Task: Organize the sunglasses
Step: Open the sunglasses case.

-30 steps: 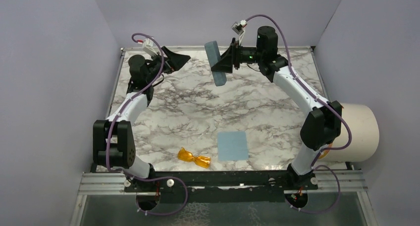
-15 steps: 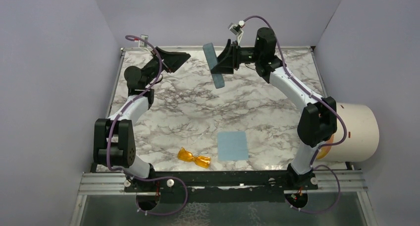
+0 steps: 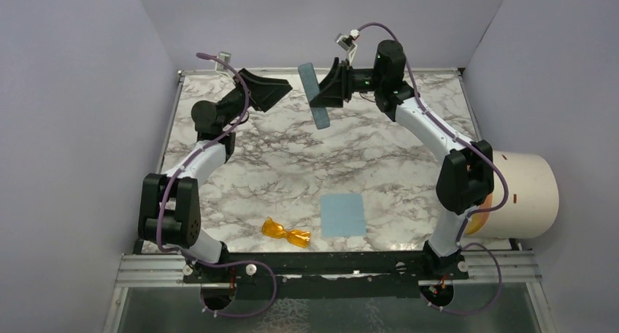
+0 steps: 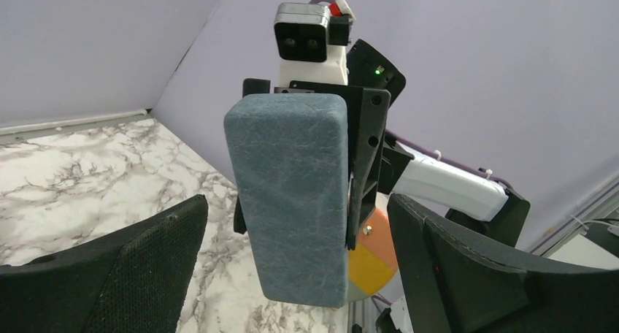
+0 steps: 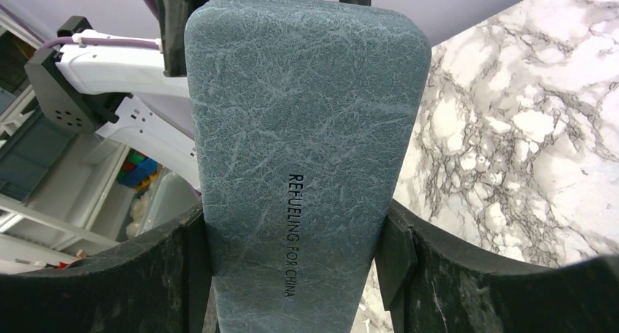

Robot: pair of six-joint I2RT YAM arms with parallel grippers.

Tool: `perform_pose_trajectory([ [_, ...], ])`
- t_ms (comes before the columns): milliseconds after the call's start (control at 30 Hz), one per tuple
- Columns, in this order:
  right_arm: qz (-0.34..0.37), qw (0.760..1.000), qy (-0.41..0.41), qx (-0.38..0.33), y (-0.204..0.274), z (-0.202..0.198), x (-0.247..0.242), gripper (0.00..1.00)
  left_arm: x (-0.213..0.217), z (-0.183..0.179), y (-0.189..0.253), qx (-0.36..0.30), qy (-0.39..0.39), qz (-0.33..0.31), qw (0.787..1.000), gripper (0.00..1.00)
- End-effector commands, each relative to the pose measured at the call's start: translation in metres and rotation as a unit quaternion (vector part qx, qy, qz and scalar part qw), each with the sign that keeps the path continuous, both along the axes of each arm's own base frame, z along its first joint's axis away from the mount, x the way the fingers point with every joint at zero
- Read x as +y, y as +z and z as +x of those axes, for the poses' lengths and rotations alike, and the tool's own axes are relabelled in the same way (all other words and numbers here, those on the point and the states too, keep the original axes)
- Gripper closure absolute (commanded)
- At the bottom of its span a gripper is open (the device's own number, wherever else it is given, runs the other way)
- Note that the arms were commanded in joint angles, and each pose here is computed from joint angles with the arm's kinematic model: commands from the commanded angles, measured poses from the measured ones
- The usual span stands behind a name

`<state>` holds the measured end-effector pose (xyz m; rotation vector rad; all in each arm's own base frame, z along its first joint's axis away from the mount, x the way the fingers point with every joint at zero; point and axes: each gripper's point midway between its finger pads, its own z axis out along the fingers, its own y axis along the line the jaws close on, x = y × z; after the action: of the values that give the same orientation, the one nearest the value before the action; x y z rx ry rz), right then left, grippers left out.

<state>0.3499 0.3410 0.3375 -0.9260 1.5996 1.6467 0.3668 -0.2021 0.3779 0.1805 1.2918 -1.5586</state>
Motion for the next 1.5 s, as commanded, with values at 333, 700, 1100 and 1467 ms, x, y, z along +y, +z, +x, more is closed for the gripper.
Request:
perform_pose_trajectory([
  [333, 0.009, 1.000, 0.003, -0.015, 0.016, 0.003, 0.002, 0.99, -0.021, -0.004, -0.015, -0.048, -0.060, 0.043, 0.996, 0.03],
  [700, 0.003, 1.000, 0.002, -0.012, 0.010, 0.011, 0.009, 0.99, -0.031, 0.013, -0.024, -0.063, -0.084, 0.036, 0.994, 0.05],
  [1100, -0.001, 1.000, 0.002, -0.016, 0.002, 0.016, 0.014, 0.99, -0.047, 0.011, -0.012, -0.080, -0.102, 0.032, 0.991, 0.05],
  [1467, -0.002, 1.000, 0.003, -0.014, 0.000, 0.021, 0.017, 0.99, -0.053, 0.014, -0.013, -0.082, -0.112, 0.035, 0.990, 0.05],
])
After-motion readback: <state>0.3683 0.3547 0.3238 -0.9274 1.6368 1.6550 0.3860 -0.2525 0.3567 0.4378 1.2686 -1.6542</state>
